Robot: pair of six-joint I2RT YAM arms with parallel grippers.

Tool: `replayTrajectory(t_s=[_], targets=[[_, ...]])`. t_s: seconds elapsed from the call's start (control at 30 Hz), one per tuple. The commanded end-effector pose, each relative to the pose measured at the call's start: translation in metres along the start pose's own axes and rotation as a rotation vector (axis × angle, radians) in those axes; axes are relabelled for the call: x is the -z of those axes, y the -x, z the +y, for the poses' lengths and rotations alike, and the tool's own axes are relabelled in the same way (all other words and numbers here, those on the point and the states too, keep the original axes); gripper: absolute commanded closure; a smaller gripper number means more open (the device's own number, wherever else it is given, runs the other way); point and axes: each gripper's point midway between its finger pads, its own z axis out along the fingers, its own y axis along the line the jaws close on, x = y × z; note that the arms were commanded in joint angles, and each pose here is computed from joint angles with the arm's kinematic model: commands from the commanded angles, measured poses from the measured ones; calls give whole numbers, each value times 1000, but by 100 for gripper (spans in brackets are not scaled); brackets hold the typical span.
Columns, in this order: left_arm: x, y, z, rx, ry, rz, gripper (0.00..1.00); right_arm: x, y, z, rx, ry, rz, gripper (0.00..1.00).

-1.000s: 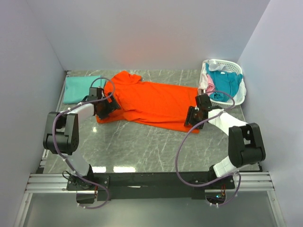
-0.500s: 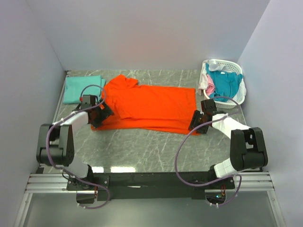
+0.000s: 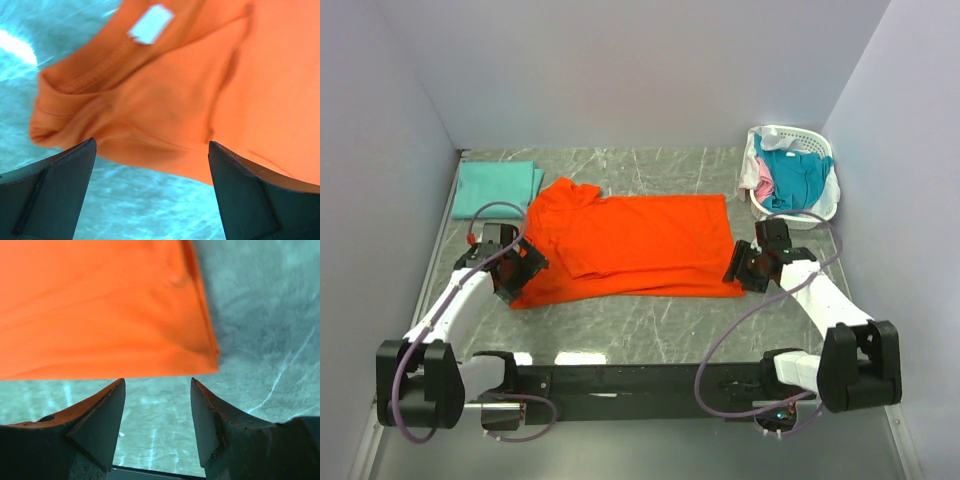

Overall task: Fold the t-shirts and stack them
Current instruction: Fold the tshirt

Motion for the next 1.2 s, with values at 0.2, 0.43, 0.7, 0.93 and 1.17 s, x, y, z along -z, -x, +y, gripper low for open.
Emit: replayTrajectory(t_s=[0.2, 0.43, 0.7, 0.93, 1.17], targets=[[12, 8, -80, -111, -191, -7, 0, 11, 30, 50, 61, 203, -76, 36], [-10, -26, -108, -186, -214, 92, 1, 1, 36, 48, 43, 169, -86, 36], [-36, -52, -95, -206, -131, 155, 26, -5, 38, 39, 50, 112, -74, 36], [-45, -46, -104, -211, -126, 129, 57, -7, 37, 41, 57, 121, -61, 36], [-57, -47, -101, -232, -77, 146, 85, -6, 37, 37, 62, 101, -67, 36]])
